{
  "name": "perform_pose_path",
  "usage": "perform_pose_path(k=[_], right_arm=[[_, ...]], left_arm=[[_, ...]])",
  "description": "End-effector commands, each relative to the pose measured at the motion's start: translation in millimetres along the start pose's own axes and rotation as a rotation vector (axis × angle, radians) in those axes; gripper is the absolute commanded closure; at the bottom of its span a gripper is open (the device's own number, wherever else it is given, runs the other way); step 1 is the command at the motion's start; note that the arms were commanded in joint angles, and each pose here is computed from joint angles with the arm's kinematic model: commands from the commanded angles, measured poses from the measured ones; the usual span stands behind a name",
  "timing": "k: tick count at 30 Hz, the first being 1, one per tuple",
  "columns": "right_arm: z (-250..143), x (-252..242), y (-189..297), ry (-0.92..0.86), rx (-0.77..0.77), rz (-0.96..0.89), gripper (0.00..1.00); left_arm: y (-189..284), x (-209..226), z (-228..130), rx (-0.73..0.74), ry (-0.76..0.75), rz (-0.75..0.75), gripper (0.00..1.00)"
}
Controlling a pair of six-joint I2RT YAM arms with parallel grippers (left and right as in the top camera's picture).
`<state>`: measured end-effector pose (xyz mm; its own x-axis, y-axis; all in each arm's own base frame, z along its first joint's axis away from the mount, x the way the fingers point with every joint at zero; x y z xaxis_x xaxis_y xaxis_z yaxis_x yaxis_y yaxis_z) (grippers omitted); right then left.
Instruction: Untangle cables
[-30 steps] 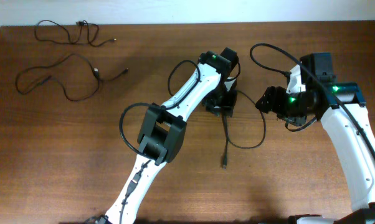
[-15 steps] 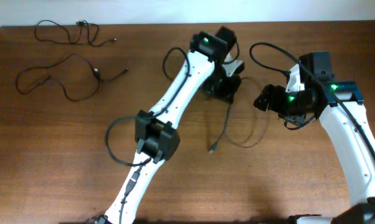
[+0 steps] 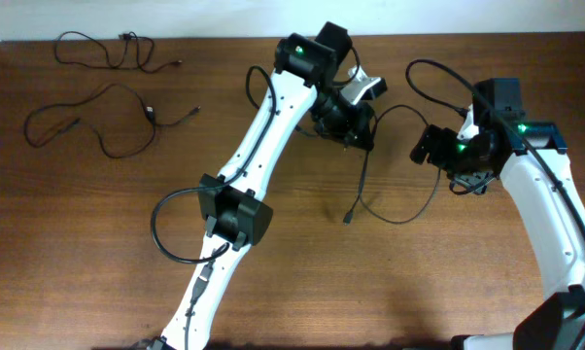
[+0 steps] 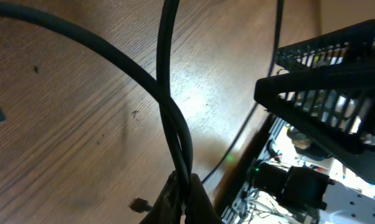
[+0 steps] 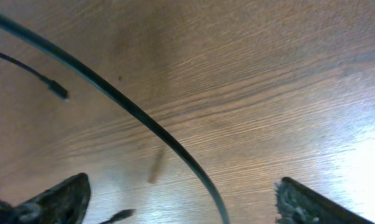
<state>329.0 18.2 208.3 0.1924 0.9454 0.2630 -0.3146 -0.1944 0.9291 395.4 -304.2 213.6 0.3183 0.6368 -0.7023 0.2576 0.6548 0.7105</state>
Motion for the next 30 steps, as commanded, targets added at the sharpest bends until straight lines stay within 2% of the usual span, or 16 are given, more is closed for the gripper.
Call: perform_pose_path(k=[1,3,4,5,7,8,10,12,15,18,20,22,24,25,27,30], right_arm=[[0.0,-5.3,-6.0,0.074,0.021,-0.040,0.03],[-2.4,-8.2,-16.3,0.068,0.063,-0.050,0.03],[-2.8,-9.9,-22.5,0.064,0.082,-0.057,0.13],[-2.6,-11.1,-27.0,0.062,0.092,-0.063,0.33],[-1.9,-12.8,-36.0,0.057,0.112,-0.068,0.83],[-1.9,-13.2,-36.1,0.048,0.112,-0.068,0.96],[-0.5,-7.3,-28.3,0.051,0.095,-0.023,0.96],[2.1,3.7,-12.8,0.060,0.058,0.053,0.96],[5.8,16.6,27.9,0.090,-0.052,0.112,0.96],[1.7,20.3,49.2,0.090,-0.107,0.129,0.96],[-1.0,28.6,57.4,0.096,-0.116,0.201,0.96],[4.0,44.9,64.5,0.047,-0.130,0.355,0.96],[12.6,56.8,70.9,0.046,-0.165,0.464,0.96],[15.7,63.7,75.3,0.062,-0.177,0.529,0.96],[16.3,66.2,76.9,0.012,-0.163,0.559,0.96],[15.9,68.7,78.5,-0.061,-0.133,0.592,0.96]], left_arm=[[16.6,-23.4,-4.1,-0.024,-0.056,-0.106,1.00],[17.8,-26.2,-4.4,-0.021,-0.056,-0.142,1.00],[19.4,-27.1,-4.5,-0.022,-0.055,-0.155,1.00],[21.1,-27.4,-4.4,-0.023,-0.054,-0.168,1.00],[29.5,-23.0,-2.8,-0.041,-0.045,-0.173,1.00],[32.8,-19.5,-1.7,-0.049,-0.038,-0.172,1.00],[39.8,-5.7,1.5,-0.073,-0.021,-0.112,0.94],[43.1,12.5,4.2,-0.097,0.001,0.030,0.85],[51.0,47.3,7.6,-0.163,0.156,0.362,0.84],[54.7,55.3,8.8,-0.188,0.184,0.446,0.83],[52.9,52.0,8.5,-0.184,0.200,0.409,0.82],[47.2,38.1,7.3,-0.153,0.188,0.273,0.74],[45.0,30.1,6.3,-0.132,0.150,0.195,0.72],[43.2,19.2,4.9,-0.109,0.100,0.090,0.71],[42.8,2.5,3.0,-0.084,0.027,-0.070,0.70],[44.7,-12.9,1.0,-0.068,-0.020,-0.218,0.65]])
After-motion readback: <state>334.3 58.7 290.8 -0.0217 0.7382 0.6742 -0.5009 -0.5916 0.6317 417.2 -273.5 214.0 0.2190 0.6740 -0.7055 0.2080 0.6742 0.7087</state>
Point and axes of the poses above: each gripper's point midway between its finger pads, its own y axis back along the fingers, its own x axis along the line the jaws close on, z = x × y, the point moved 7 cm from there along y, back along the fingers, and after that the axes turned 11 degrees about y, right-handed, at the moved point
